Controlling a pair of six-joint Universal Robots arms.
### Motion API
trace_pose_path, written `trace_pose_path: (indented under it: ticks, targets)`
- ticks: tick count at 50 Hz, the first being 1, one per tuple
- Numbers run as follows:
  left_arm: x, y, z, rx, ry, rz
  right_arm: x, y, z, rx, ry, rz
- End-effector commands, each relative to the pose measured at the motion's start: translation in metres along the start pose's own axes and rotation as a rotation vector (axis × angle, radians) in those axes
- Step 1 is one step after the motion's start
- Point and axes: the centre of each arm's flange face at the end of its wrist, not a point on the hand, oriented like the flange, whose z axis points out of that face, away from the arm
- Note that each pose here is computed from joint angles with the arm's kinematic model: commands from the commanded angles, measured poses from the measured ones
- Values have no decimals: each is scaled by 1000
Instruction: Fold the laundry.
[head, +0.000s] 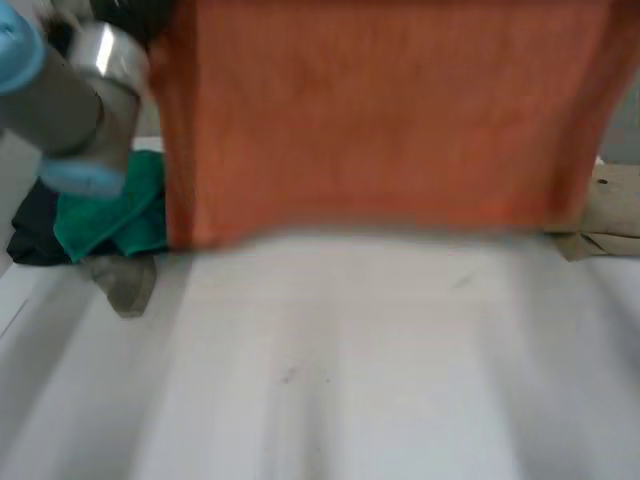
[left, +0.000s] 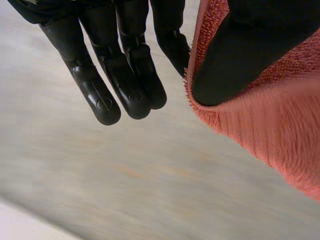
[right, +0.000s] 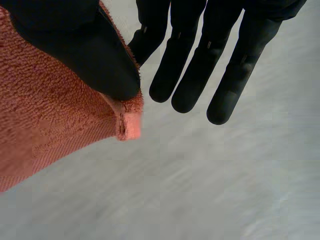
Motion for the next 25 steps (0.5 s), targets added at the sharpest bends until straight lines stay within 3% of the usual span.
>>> trace_pose_path:
  ticks: [1,4,13,25]
  targets:
    - [-56,-12,30,161,-234,-120,23,-35,14,141,117,67]
    - [-51,-10,26,140,-201,-153,17,-33,11,127,95,69]
    - [10,20,-26,-47,26,-204,-16,1,-11,9,-51,46]
    - [91,53,-136,-295,354,-256,-73,79,-91,-350,-460,-30]
